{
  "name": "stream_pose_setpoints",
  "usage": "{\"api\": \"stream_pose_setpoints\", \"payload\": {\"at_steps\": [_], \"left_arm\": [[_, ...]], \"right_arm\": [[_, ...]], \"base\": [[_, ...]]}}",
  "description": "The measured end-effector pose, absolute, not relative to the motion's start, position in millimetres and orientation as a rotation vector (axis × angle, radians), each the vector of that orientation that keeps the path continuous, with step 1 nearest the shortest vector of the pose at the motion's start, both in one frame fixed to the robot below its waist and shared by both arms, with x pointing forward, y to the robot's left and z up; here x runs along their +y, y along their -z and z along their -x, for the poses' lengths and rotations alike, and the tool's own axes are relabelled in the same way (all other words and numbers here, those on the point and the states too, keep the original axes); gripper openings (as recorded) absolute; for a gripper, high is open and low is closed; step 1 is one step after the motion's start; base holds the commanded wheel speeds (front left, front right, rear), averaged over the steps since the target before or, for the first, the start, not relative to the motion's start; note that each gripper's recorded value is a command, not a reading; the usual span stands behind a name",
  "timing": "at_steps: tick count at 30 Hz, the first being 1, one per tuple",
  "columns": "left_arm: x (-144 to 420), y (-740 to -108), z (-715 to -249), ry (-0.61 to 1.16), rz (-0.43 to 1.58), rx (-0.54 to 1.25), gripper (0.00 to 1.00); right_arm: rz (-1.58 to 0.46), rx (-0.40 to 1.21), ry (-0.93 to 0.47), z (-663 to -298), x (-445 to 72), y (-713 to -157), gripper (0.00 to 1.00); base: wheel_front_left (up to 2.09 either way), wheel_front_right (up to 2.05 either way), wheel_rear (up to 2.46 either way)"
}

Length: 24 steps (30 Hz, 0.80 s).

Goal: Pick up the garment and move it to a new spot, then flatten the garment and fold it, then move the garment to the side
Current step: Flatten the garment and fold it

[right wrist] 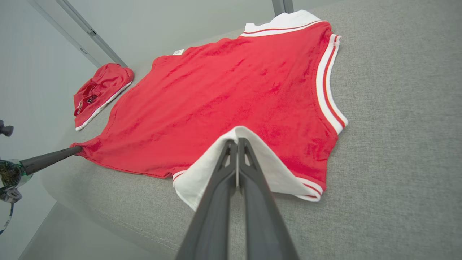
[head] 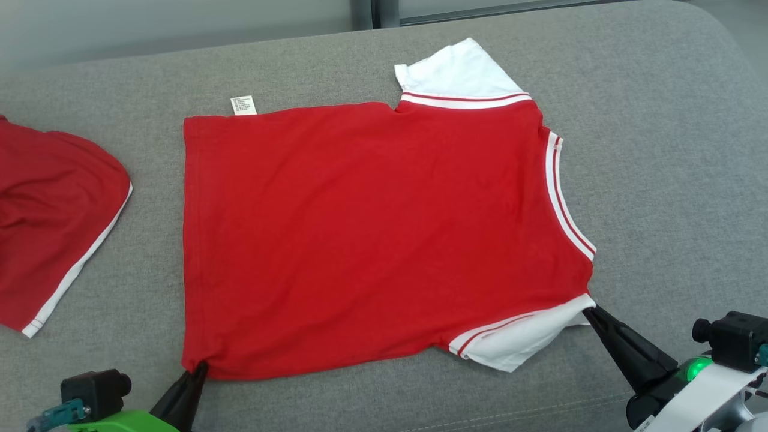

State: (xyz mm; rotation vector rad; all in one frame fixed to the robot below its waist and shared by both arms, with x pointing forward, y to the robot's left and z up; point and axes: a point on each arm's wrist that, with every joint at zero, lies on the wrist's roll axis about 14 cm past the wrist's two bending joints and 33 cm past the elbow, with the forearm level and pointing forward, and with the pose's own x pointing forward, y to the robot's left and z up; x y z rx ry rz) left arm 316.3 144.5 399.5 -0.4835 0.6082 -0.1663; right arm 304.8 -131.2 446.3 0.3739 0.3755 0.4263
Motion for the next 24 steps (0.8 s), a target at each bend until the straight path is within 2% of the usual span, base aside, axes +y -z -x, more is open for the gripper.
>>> {"api": "stream_pose_setpoints", "payload": {"at_steps": [12,24], "left_arm": [[151.6,-402.3,-324.6,0.200,0.435,0.655,0.00],[149.3,-414.8,-352.9,0.250,0.409,0.648,0.00]], "right_arm": [[-0.339,0.370,-0.436,-335.6,-150.9,-461.7,0.00],[-0.331,0.403,-0.504,-359.9,-139.8,-462.5,0.00]], "base": [[0.00,0.00,0.00],[0.00,0.00,0.00]]}}
